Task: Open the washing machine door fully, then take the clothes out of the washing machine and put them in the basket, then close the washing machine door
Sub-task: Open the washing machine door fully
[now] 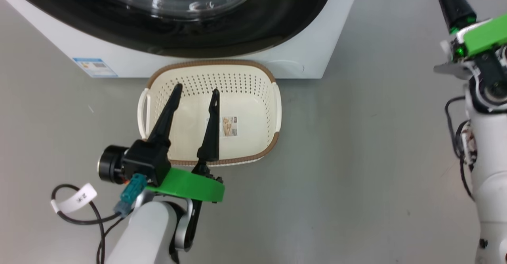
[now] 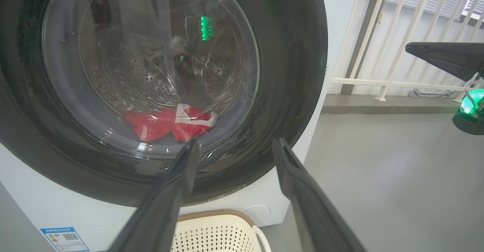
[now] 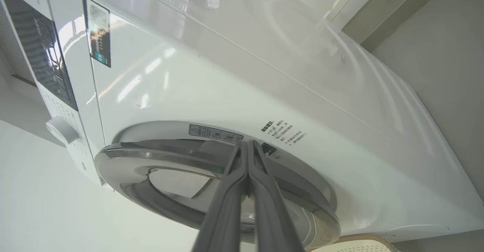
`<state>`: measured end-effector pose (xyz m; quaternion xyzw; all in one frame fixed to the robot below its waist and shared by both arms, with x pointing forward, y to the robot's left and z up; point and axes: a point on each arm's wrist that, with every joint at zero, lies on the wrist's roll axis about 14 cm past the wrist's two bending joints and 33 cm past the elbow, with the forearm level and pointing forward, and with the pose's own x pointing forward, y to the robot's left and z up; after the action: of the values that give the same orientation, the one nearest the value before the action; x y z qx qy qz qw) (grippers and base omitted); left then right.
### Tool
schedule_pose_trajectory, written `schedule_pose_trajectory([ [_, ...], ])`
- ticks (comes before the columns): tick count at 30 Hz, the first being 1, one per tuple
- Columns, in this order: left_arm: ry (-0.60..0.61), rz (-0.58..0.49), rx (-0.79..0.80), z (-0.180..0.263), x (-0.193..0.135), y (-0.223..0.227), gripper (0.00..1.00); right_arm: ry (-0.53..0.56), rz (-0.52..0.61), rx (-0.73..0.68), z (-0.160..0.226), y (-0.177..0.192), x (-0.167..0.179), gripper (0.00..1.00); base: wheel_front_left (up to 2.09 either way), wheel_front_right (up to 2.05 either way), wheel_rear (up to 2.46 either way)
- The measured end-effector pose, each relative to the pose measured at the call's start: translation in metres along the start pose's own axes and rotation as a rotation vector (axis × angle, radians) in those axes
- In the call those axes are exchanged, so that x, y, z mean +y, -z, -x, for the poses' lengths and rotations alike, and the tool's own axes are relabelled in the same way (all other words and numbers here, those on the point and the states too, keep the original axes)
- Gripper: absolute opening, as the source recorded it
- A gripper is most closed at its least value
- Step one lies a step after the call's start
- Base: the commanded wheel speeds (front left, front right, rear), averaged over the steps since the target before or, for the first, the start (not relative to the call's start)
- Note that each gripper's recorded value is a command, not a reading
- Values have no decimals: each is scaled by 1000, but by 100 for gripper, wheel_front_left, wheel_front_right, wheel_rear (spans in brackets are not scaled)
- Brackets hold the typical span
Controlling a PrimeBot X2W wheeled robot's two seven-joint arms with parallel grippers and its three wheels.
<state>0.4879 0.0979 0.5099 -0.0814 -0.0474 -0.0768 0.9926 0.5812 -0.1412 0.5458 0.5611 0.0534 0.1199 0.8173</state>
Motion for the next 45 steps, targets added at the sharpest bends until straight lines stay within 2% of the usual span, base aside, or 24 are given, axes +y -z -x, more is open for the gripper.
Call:
schedule_pose_trajectory([
  [4,1,3,8,-4,1,6,100,-11,-61,45,-14,1,-2,0,0,0,0],
  [20,-35,13,48,-8,19,27,100,-76,-141,284,-61,40,5,0,0,0,0],
  [45,-73,30,102,-5,35,49,100,-84,-187,430,-104,75,2,0,0,0,0],
])
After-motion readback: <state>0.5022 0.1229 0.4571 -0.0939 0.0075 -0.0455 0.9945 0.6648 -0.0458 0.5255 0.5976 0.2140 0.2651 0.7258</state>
